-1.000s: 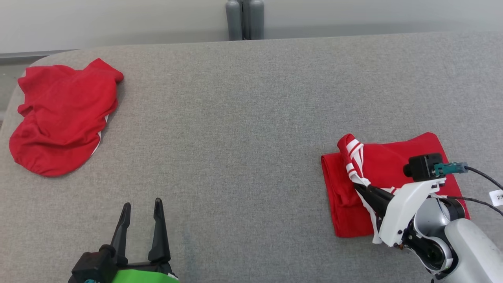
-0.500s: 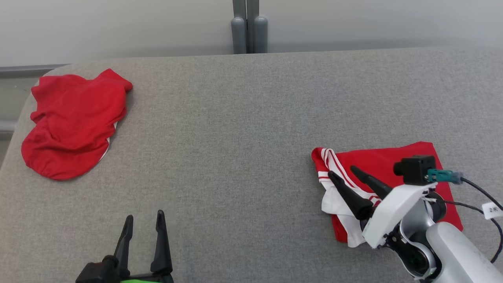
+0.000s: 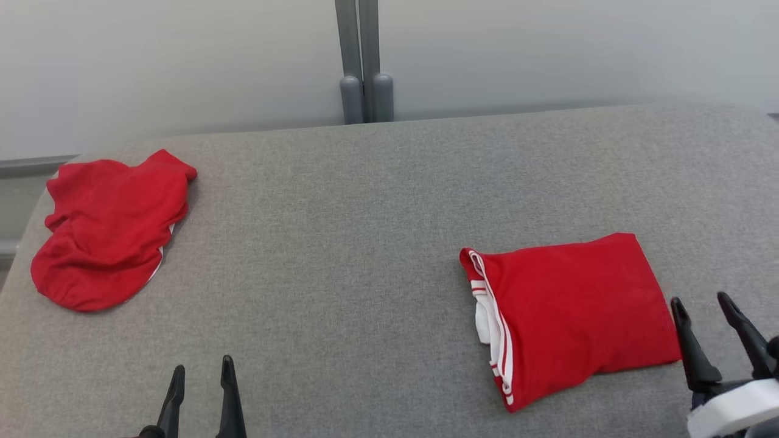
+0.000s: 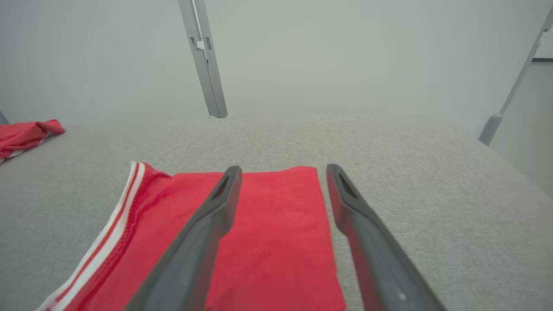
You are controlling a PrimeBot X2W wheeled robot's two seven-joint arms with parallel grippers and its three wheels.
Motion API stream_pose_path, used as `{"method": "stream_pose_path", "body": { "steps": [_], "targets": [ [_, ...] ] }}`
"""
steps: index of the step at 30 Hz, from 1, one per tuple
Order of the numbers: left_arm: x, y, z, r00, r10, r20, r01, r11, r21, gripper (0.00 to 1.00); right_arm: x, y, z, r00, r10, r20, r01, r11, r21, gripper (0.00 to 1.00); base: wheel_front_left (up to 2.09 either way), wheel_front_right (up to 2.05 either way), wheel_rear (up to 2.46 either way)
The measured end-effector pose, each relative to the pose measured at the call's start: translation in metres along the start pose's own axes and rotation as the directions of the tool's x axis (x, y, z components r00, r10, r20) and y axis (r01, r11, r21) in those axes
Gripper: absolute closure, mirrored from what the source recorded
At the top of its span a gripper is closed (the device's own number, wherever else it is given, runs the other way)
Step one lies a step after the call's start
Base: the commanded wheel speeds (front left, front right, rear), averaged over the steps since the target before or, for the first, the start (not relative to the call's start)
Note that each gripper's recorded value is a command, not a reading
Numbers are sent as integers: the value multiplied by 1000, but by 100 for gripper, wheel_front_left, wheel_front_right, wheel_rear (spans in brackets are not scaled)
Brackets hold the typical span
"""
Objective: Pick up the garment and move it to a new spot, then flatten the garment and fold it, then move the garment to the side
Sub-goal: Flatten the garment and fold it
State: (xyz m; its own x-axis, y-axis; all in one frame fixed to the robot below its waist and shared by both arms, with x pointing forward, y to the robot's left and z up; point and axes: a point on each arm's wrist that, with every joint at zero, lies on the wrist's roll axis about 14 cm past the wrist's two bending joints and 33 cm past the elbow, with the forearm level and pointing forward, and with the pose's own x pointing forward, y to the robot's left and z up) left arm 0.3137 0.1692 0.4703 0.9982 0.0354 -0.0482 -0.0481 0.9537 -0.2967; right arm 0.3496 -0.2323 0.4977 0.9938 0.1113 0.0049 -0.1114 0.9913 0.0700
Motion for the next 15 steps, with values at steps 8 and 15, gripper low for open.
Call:
{"method": "stream_pose_path", "body": {
  "steps": [8, 15],
  "targets": [
    [-1, 8, 14, 999, 2, 45, -5, 998, 63, 0, -28, -18, 0, 996, -89, 15, 90, 988, -129, 0, 0, 0, 0],
    [-9, 23, 20, 997, 42, 63, -48, 995, 89, 0, -34, -5, 2, 995, -95, 35, 99, 987, -124, 0, 0, 0, 0]
  ]
}}
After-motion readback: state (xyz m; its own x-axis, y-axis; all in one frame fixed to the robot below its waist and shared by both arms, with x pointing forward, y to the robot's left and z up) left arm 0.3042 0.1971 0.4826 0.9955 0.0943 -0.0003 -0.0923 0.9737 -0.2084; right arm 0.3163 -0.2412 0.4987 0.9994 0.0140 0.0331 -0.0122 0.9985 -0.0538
